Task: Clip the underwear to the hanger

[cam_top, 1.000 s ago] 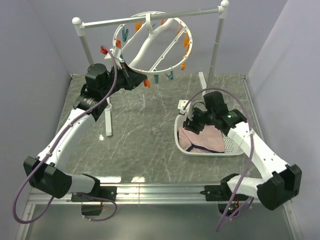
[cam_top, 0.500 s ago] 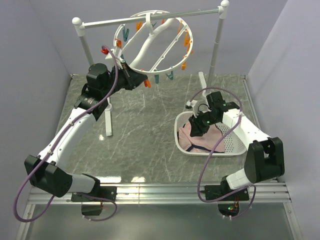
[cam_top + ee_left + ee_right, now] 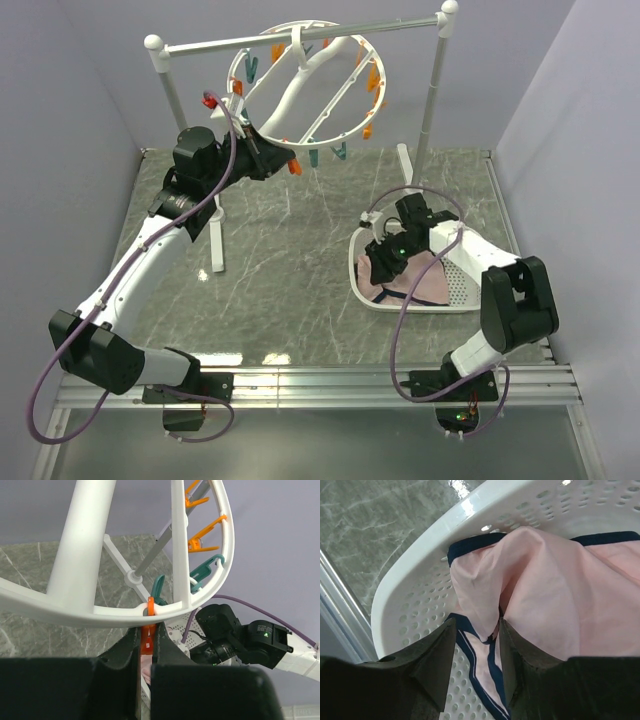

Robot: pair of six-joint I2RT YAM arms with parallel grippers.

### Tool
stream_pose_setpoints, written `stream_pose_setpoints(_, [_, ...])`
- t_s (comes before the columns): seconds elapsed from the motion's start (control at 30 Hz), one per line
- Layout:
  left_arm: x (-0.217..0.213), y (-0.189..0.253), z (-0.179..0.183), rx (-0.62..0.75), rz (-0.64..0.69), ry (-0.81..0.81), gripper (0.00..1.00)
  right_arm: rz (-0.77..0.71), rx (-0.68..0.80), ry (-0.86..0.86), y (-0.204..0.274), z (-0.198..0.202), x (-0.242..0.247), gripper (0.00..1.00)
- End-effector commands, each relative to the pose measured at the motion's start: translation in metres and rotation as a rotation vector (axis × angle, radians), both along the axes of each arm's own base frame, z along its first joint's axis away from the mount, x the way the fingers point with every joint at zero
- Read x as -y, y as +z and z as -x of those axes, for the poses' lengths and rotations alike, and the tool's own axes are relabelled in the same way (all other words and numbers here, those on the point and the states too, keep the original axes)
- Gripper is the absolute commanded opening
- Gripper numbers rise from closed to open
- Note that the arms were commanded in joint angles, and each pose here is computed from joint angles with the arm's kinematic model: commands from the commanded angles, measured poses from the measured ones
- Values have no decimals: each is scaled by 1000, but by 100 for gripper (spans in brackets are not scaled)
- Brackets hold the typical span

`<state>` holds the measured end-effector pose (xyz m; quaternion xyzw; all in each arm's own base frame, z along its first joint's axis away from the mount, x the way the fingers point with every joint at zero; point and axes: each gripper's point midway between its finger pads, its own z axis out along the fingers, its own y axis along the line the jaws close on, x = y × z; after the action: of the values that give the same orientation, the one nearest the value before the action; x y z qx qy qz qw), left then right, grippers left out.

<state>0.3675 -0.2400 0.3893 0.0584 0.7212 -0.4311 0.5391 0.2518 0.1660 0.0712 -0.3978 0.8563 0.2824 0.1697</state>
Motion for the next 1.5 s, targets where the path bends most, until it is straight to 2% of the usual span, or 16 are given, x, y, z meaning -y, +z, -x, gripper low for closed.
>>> stream_pose_setpoints(0.0, [1,4,0,7,13,-12,0,13,20,-21,-6,-11,-3,49])
stream_pose_setpoints(0.13, [1,7,0,14,13,-13,0,29,-7,-18,-13,-10,-3,50])
stream_pose_setpoints(0.3, [1,5,0,9,11,-13,0,4,-35,21,-11,0,-11,45])
stream_pose_setpoints(0.33, [0,5,0,11,12,-13,0,-2,-38,25,-11,2,-12,43])
stream_pose_setpoints(0.43, [0,3,0,6,8,-12,0,-24,-69,41,-5,9,-15,23])
stream_pose_setpoints(0.47, [0,3,0,5,8,-12,0,-30,-68,43,0,10,-15,12])
stream_pose_setpoints(0.6, [0,5,1,8,6,-12,0,-88,-68,-22,34,11,-6,1])
stream_pose_setpoints(0.67, [0,4,1,6,8,-15,0,-108,-51,-65,51,10,2,0])
stream_pose_setpoints(0.9, [1,5,3,-1,18,-22,0,-171,-69,-329,100,9,54,0])
stream_pose_setpoints(1.1, [1,8,4,5,24,-24,0,-293,-35,-687,141,-1,112,0])
stream_pose_setpoints(1.33, [0,10,5,9,30,-20,0,-401,69,-1109,199,-12,167,0])
stream_pose_setpoints(1.47, [0,11,5,12,31,-20,0,-413,185,-1272,236,-11,189,0])
